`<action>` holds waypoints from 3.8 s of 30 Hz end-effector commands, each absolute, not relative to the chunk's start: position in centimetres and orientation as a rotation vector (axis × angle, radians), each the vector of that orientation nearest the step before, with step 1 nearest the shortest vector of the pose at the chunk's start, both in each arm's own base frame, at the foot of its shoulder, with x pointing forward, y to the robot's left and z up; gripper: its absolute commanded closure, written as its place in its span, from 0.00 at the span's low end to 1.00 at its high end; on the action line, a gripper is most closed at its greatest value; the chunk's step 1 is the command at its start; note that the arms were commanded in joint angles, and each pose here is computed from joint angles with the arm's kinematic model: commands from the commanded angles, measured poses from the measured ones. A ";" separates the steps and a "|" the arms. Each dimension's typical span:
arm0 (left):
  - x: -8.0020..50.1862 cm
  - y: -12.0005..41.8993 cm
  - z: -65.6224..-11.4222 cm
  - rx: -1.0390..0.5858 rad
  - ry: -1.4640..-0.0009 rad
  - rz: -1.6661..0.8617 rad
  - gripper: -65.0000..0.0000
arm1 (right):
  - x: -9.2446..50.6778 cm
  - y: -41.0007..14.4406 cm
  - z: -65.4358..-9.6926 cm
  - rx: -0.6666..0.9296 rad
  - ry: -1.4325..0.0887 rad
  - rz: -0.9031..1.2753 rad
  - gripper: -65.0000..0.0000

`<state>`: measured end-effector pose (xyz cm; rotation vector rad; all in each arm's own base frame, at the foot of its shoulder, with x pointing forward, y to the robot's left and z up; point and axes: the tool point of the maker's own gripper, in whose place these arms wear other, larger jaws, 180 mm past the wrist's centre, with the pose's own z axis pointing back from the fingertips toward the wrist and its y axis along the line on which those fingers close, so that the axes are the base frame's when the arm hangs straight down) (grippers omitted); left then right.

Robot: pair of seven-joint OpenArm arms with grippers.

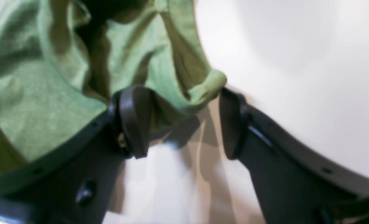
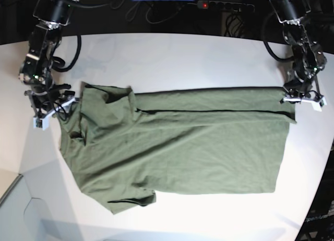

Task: Layout the t-shirt on the table in an organized manner, then fold the t-shirt properly
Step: 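Grasp the folded edge corners with both grippers and lift, then drag the held edge with both grippers away from the hem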

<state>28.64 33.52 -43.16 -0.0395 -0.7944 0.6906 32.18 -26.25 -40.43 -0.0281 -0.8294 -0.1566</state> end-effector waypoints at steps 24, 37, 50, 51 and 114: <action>27.0 34.4 -34.7 0.078 -0.954 0.487 1.00 | 27.6 -25.7 -36.4 -0.086 -0.884 0.132 1.00; 27.0 33.0 -29.1 0.115 -1.075 0.360 1.00 | 23.9 -26.7 -33.4 -0.191 -0.864 0.296 1.00; 32.0 33.1 -26.0 0.058 -1.135 0.388 1.00 | 32.4 -27.8 -28.2 -0.278 -0.885 0.467 1.00; 32.5 33.3 -26.7 0.040 -1.099 0.409 1.00 | 33.1 -28.2 -28.2 -0.284 -0.860 0.455 1.00; 22.5 34.5 -37.7 0.091 -0.676 0.438 1.00 | 15.9 -25.1 -38.7 -0.083 -0.581 0.306 1.00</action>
